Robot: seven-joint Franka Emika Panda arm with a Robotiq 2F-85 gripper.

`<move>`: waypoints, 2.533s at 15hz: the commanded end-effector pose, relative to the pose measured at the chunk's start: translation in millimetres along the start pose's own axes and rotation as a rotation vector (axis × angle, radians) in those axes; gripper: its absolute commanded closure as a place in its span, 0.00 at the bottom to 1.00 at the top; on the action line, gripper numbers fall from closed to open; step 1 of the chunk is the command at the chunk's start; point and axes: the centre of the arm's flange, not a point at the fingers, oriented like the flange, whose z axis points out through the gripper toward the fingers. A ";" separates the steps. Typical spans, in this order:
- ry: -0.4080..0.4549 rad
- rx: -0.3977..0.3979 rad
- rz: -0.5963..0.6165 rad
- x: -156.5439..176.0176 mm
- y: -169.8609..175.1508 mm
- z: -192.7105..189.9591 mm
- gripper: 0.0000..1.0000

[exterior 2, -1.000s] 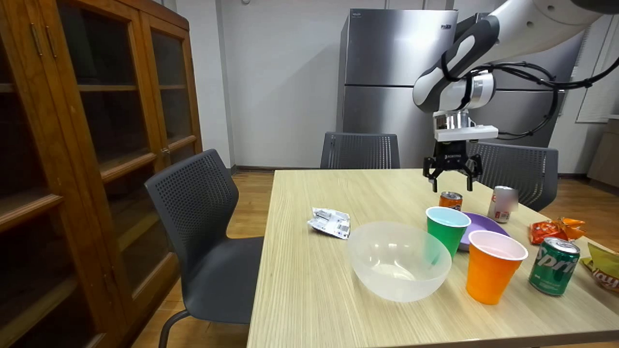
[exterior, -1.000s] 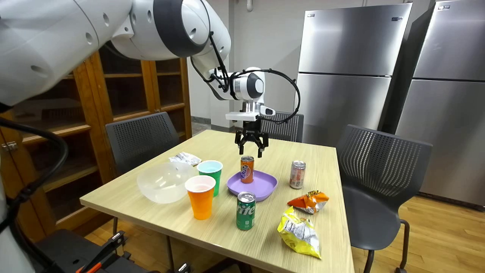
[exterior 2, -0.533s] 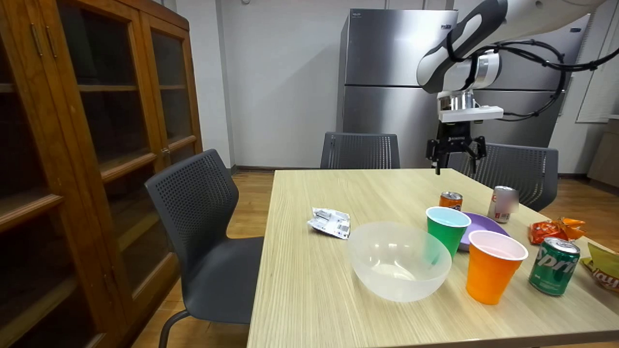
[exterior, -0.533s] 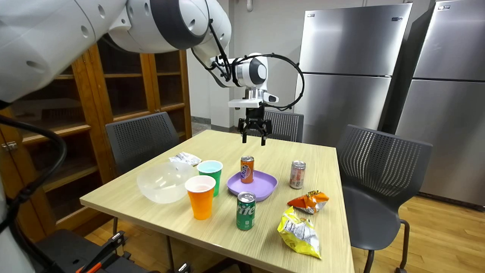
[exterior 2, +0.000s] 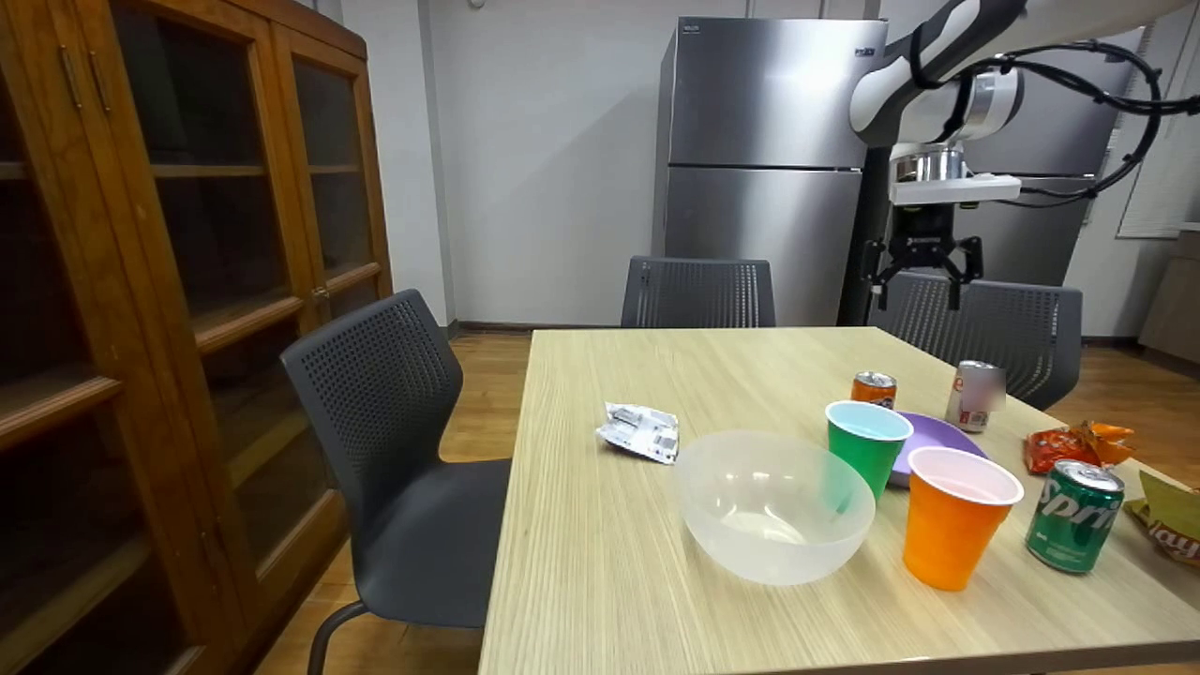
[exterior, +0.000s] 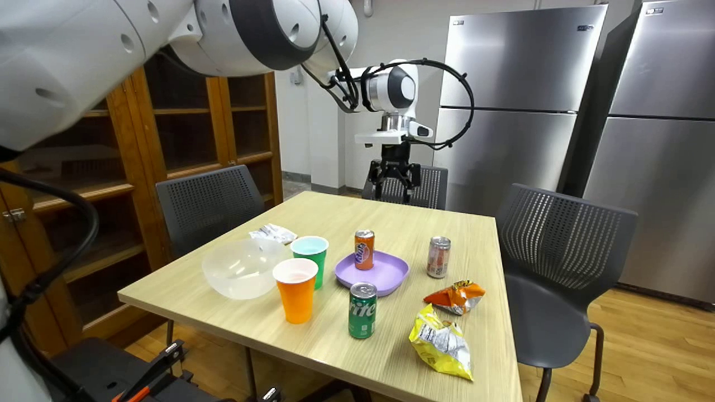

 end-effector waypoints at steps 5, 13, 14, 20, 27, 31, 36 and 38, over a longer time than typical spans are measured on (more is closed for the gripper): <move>-0.009 0.087 0.135 58.6 46.6 3.8 0.00; 0.034 0.056 0.285 75.5 77.0 35.2 0.00; 0.033 0.057 0.299 75.3 79.0 37.9 0.00; 0.025 0.049 0.410 70.2 101.9 52.6 0.00; 0.018 0.088 0.522 71.0 124.5 73.1 0.00; 0.022 0.126 0.559 75.2 123.6 84.9 0.00; 0.047 0.160 0.578 80.5 121.0 91.3 0.00; 0.052 0.160 0.579 81.2 121.0 93.7 0.00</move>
